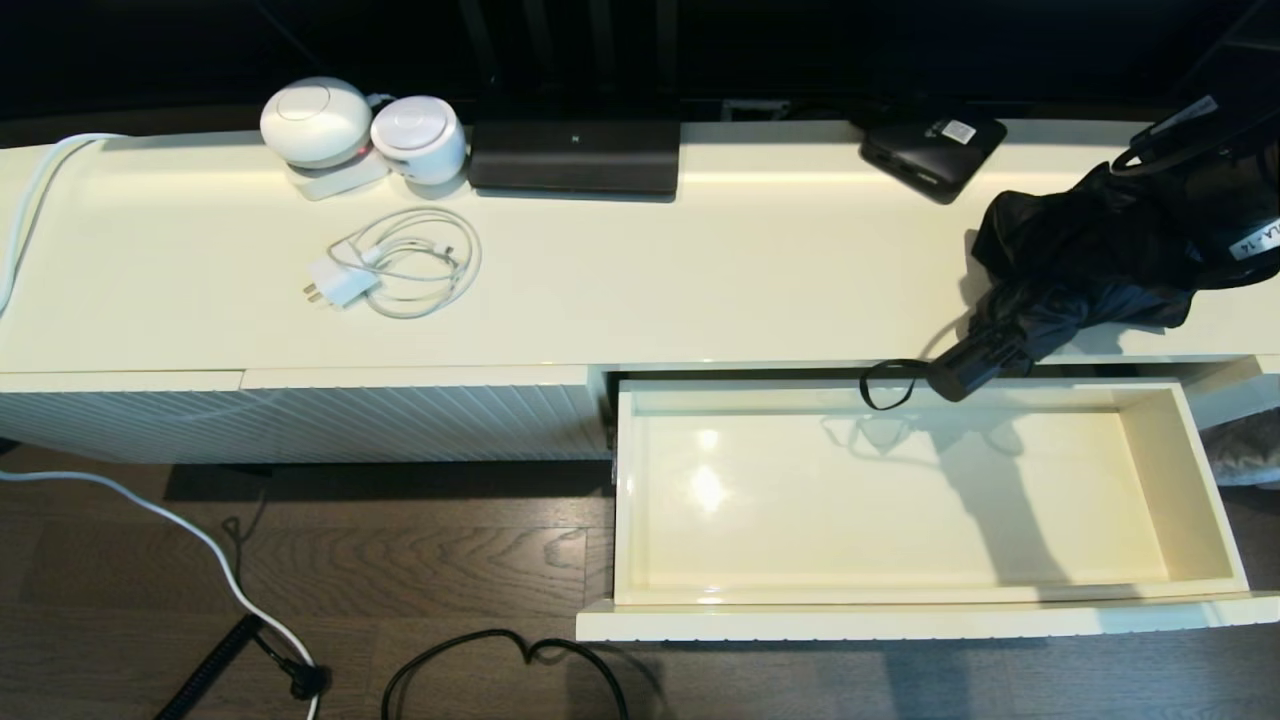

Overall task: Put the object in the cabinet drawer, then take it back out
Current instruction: Take the umbrella out of the drawer and put it on the table, then close the drawer

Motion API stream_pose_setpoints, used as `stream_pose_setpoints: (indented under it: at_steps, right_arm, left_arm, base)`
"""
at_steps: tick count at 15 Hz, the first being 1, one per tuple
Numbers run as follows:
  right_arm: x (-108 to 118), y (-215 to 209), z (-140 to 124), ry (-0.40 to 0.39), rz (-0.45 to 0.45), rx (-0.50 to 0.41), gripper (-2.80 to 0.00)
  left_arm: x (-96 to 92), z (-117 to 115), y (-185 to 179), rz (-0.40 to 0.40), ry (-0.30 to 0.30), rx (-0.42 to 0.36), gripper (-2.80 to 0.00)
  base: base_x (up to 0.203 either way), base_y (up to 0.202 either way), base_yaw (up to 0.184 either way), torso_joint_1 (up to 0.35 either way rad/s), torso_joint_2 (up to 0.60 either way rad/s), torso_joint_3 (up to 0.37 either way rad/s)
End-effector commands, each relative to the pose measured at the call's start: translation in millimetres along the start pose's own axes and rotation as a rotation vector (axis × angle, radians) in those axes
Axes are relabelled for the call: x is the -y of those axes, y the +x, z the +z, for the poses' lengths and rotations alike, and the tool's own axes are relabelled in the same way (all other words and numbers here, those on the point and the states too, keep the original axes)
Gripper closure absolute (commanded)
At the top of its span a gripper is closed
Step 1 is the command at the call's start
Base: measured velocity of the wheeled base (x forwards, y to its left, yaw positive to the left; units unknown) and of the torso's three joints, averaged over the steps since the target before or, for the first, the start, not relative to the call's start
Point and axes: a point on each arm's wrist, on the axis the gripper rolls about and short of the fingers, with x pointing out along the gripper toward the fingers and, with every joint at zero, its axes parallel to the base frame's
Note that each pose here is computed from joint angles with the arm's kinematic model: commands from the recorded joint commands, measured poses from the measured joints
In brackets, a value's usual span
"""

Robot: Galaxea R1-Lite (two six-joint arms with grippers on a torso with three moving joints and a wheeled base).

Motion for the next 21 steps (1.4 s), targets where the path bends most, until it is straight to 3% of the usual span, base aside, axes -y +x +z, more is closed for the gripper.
stream_pose_setpoints:
  at_steps: [1, 13, 16, 21]
  right_arm:
    - [0, 1, -1, 0.004, -0.006, -0.001, -2.80]
    - [-2, -49, 20, -0.108, 0.097, 0.107, -2.80]
    - [0, -75, 26, -0.162, 0.147, 0.125, -2.80]
    - [23, -106, 29, -0.314, 0.147, 0.128, -2.80]
  left_arm:
    - [0.0, 0, 0, 0.000, 0.000, 0.001, 0.00]
    - [0.0, 0, 0, -0.001, 0.000, 0.001, 0.00]
    - [0.0, 0, 0, 0.000, 0.000, 0.001, 0.00]
    - [0.0, 0, 0, 0.000, 0.000, 0.001, 0.00]
  base:
    - [0.000, 0.000, 0.000, 0.000, 0.00, 0.000]
    - [0.000, 0.000, 0.000, 0.000, 0.00, 0.000]
    - [0.000, 0.000, 0.000, 0.000, 0.00, 0.000]
    - [0.000, 0.000, 0.000, 0.000, 0.00, 0.000]
